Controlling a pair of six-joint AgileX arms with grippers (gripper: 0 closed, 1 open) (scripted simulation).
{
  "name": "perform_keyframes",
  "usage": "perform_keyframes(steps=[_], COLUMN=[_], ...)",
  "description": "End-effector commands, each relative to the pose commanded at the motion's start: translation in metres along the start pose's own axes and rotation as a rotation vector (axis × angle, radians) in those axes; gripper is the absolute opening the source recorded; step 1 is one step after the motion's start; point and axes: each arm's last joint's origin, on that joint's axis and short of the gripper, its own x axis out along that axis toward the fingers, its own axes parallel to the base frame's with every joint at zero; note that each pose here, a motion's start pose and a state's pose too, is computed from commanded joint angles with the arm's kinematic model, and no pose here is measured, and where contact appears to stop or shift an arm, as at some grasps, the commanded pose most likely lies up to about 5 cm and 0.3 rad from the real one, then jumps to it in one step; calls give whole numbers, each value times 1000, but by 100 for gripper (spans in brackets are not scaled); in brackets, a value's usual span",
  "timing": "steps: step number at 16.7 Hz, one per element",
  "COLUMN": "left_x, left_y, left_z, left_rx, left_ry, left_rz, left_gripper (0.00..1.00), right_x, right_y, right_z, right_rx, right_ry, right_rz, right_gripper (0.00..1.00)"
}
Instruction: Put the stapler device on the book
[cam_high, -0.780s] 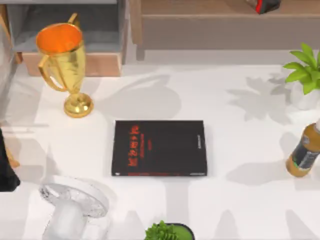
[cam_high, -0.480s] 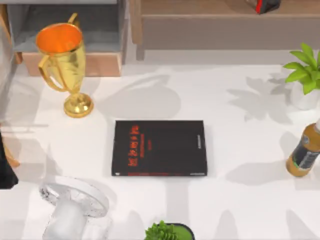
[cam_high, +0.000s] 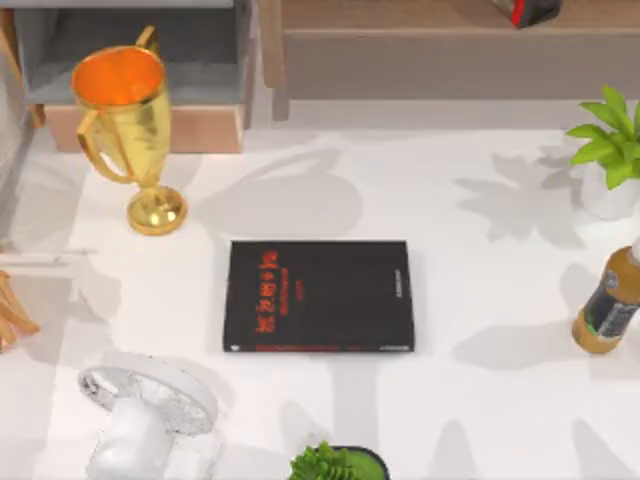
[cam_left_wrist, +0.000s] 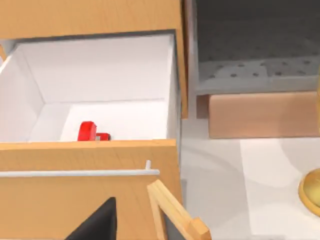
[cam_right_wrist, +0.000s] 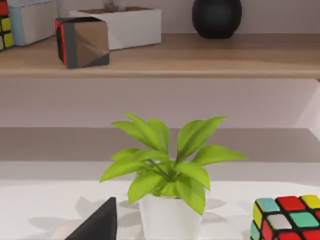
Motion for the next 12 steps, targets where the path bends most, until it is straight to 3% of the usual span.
perform_keyframes(steps=[3, 7, 12], left_x=[24, 87, 197], left_y=[15, 43, 89], left_z=[52, 111, 133], left_rx=[25, 39, 28], left_ry=[176, 427, 727], left_rz=[20, 37, 26], left_gripper=[100, 100, 100], right_x=[0, 0, 0], right_y=[0, 0, 0], right_z=[0, 0, 0], right_rx=[0, 0, 0], right_ry=[0, 0, 0], right_rz=[0, 0, 0], right_gripper=[100, 100, 100])
